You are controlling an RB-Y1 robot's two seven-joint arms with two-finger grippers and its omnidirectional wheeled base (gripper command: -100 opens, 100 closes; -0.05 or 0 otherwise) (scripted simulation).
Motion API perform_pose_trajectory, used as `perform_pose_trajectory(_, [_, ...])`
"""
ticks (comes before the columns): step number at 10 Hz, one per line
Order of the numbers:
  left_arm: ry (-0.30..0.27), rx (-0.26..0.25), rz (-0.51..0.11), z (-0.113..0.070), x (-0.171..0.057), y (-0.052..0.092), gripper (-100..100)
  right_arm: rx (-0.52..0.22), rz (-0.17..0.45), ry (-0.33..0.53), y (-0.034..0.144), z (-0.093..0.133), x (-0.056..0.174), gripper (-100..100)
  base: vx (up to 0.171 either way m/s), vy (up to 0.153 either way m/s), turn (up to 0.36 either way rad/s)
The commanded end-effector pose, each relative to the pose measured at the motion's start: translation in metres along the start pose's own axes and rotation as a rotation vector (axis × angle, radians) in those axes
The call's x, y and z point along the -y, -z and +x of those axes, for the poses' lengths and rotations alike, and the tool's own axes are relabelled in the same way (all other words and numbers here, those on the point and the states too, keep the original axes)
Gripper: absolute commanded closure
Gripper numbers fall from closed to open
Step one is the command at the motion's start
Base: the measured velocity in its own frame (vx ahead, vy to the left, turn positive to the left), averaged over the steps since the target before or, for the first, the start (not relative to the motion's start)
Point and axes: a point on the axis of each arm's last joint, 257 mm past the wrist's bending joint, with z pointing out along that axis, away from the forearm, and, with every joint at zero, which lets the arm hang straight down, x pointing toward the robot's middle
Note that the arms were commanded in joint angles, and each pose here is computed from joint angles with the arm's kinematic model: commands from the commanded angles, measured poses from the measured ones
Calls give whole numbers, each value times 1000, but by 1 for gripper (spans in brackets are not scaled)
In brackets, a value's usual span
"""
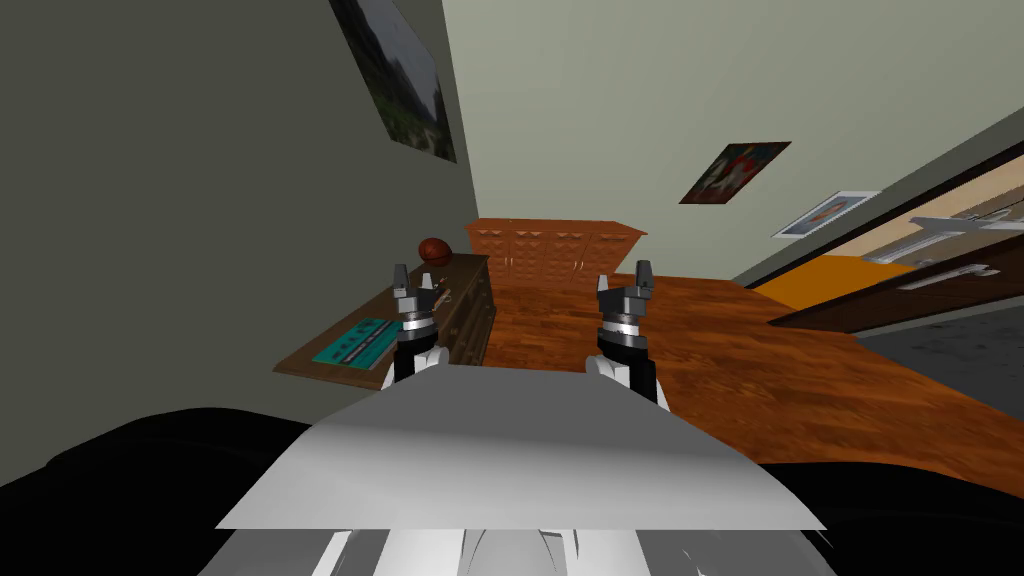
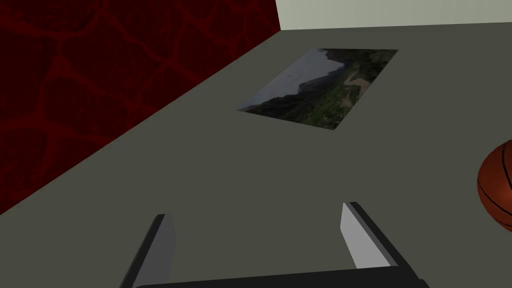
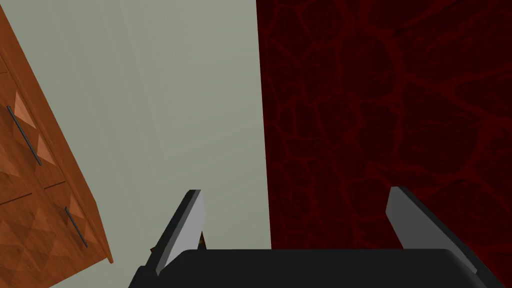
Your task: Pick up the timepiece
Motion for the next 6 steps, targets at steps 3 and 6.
perform_pose_trajectory(3, [-51, -67, -57, -2, -11, 0, -100, 0, 0, 0, 0, 0, 0, 0, 35, -5, 59])
perform_pose_trajectory(6, [-88, -85, -120, -11, -24, 2, -100, 0, 0, 0, 0, 0, 0, 0, 66, -11, 73])
